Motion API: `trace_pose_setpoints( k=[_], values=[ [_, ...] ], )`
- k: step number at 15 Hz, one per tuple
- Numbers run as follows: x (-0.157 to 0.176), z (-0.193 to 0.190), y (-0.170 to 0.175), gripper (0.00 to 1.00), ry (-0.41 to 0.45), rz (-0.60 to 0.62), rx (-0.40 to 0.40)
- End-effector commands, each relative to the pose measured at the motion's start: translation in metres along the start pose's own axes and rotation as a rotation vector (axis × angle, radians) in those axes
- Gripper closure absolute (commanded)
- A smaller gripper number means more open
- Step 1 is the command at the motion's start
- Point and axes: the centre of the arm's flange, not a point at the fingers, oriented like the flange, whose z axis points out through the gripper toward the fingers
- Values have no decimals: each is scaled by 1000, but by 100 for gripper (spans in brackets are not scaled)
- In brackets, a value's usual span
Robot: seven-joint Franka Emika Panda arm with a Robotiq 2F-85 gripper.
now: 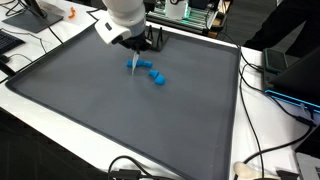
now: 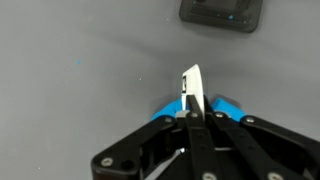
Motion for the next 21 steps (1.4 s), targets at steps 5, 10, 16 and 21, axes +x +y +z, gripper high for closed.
trace_pose_setpoints(
  k=[5, 10, 16, 21],
  values=[
    [-3, 33, 1, 99, -28, -9, 0],
    [-13, 40, 6, 99, -62, -3, 22],
    [-19, 38, 10, 99, -69, -1, 23],
    [-24, 37, 11, 99, -89, -12, 23]
  ],
)
